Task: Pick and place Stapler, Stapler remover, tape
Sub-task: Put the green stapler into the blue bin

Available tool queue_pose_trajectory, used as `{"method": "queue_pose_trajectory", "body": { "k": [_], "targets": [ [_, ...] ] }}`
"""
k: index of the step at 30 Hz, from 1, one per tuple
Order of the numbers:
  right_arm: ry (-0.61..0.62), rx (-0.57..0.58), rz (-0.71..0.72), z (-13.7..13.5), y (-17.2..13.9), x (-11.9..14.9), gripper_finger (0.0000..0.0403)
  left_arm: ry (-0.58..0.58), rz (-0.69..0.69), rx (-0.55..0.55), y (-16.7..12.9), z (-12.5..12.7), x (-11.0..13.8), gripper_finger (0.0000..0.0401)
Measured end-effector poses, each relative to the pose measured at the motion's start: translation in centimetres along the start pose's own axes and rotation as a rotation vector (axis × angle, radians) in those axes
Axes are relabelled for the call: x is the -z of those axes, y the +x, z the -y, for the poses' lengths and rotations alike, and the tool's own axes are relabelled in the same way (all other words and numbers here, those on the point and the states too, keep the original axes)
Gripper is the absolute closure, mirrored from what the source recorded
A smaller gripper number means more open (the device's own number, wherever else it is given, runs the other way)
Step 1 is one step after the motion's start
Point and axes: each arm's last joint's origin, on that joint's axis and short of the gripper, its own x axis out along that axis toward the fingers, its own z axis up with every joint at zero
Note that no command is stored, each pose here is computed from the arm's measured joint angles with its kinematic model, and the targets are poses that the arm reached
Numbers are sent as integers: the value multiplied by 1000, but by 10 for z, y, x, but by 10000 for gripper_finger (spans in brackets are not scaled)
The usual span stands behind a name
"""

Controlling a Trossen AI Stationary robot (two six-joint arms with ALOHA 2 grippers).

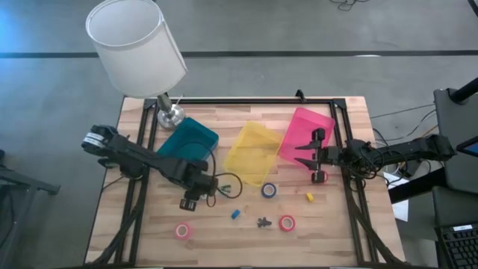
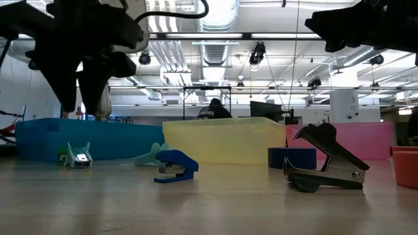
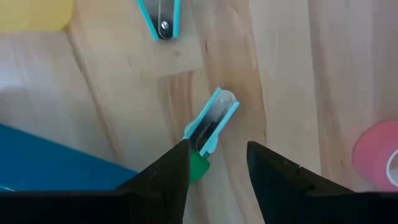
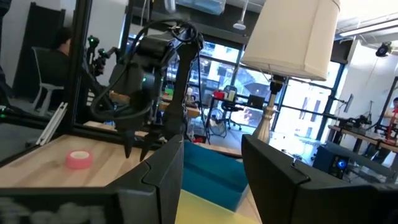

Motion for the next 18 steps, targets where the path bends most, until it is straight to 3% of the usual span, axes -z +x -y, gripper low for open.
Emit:
{"method": "queue_pose_trajectory", "body": {
  "k": [12,18],
  "targets": [
    [-5,-1,-3,0,0,1,243,85,-151,-8,24,12,2,240],
    [-8,-1,-3,0,0,1,243,164,-179,-92,33,12,1,240]
  ]
}}
